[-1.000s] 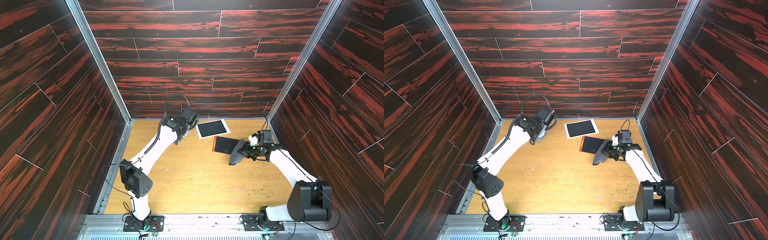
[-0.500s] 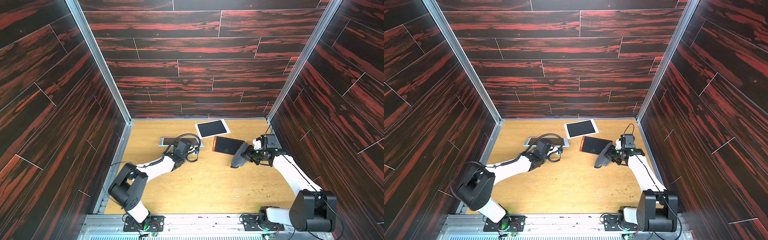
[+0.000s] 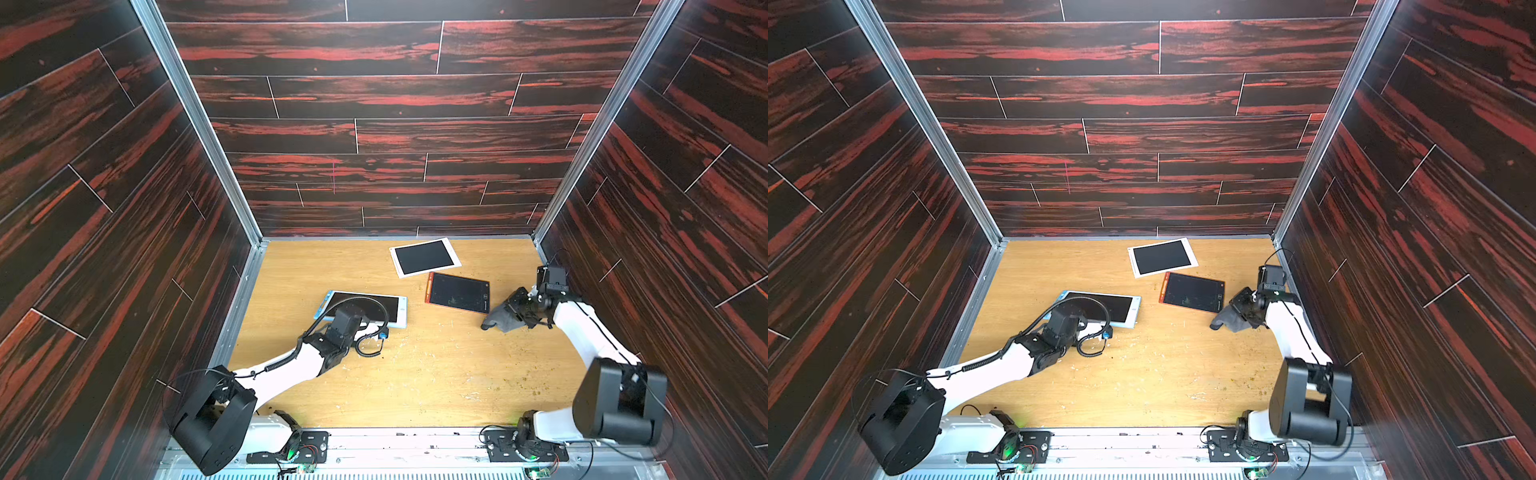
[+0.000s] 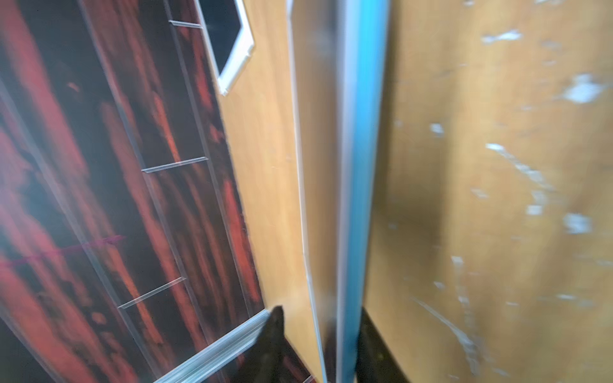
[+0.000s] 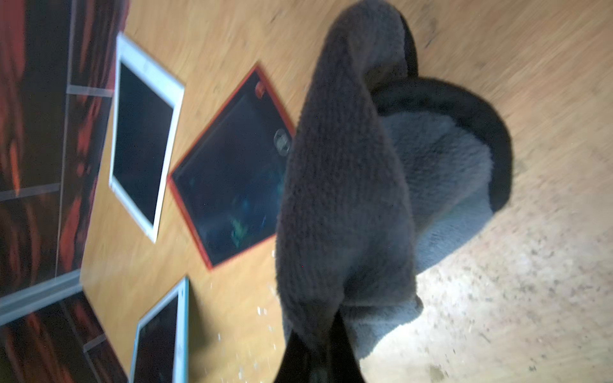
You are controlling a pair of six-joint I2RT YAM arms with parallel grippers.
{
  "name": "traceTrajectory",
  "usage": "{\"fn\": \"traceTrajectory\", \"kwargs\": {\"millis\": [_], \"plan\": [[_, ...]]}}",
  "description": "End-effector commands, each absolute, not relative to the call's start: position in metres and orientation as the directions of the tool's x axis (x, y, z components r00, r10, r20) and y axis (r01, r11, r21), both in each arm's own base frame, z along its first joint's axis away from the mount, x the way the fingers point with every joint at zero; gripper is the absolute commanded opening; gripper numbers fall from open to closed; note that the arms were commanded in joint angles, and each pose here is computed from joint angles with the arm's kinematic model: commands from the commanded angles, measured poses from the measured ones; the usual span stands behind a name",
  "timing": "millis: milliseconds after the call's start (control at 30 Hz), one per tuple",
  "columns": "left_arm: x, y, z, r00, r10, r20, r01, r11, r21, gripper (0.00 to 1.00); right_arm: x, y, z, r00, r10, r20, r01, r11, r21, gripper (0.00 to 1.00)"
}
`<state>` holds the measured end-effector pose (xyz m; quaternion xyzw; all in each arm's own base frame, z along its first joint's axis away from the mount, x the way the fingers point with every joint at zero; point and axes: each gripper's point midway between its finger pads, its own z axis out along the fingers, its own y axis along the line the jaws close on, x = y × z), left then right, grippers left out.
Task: Wipe the drawing tablet
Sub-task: Place the drawing tablet at the center of the board, then place the cleaning item at the center of the board, then move the drawing tablet to the center of the board.
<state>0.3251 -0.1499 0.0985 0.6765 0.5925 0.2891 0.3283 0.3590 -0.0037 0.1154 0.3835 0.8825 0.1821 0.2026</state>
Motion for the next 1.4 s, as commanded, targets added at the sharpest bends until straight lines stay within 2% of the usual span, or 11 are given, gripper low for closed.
{"fn": "traceTrajectory", "kwargs": {"millis": [0,233,367,500,567,700,933,1033,1133,1233,1367], "plan": [[0.319,-0.151,0.102,0.144,0.989,-0.032,0.609,-0.063,0.79,0.42,0.382,-0.033,0.125,-0.518,0.812,-0.27,0.679,0.582,0.447,0.06],[0.289,-0.171,0.109,0.23,0.957,-0.179,0.712,-0.04,0.701,0.46,0.413,-0.089,0.143,-0.416,0.824,-0.384,0.779,0.541,0.318,0.07],[0.271,-0.188,0.115,0.259,0.917,-0.304,0.773,-0.008,0.634,0.45,0.43,-0.104,0.133,-0.447,0.818,-0.363,0.804,0.545,0.237,0.1],[0.275,-0.21,0.161,0.194,0.839,-0.509,0.787,0.177,0.591,0.48,0.449,-0.097,0.122,-0.542,0.782,-0.307,0.758,0.613,0.222,0.75],[0.277,-0.222,0.19,0.144,0.784,-0.604,0.809,0.258,0.528,0.49,0.447,-0.1,0.123,-0.558,0.77,-0.309,0.758,0.625,0.187,0.87],[0.292,-0.229,0.231,0.005,0.707,-0.708,0.801,0.421,0.426,0.53,0.455,-0.081,0.163,-0.587,0.693,-0.42,0.661,0.709,0.247,0.88],[0.305,-0.237,0.276,-0.135,0.519,-0.844,0.748,0.612,0.257,0.64,0.496,0.059,0.21,-0.763,0.423,-0.489,0.162,0.857,0.489,0.85],[0.311,-0.236,0.276,-0.113,0.459,-0.881,0.709,0.658,0.252,0.82,0.516,0.088,0.174,-0.849,0.335,-0.408,0.145,0.891,0.43,0.78],[0.311,-0.232,0.277,-0.123,0.445,-0.887,0.693,0.678,0.244,0.83,0.538,0.089,0.138,-0.878,0.32,-0.355,0.199,0.92,0.337,0.68],[0.317,-0.221,0.278,-0.147,0.444,-0.884,0.639,0.725,0.258,0.9,0.552,0.081,0.117,-0.877,0.337,-0.341,0.256,0.931,0.26,0.47],[0.317,-0.211,0.281,-0.143,0.454,-0.879,0.601,0.746,0.287,1.0,0.559,0.062,0.103,-0.861,0.36,-0.359,0.322,0.933,0.161,0.37]]}}
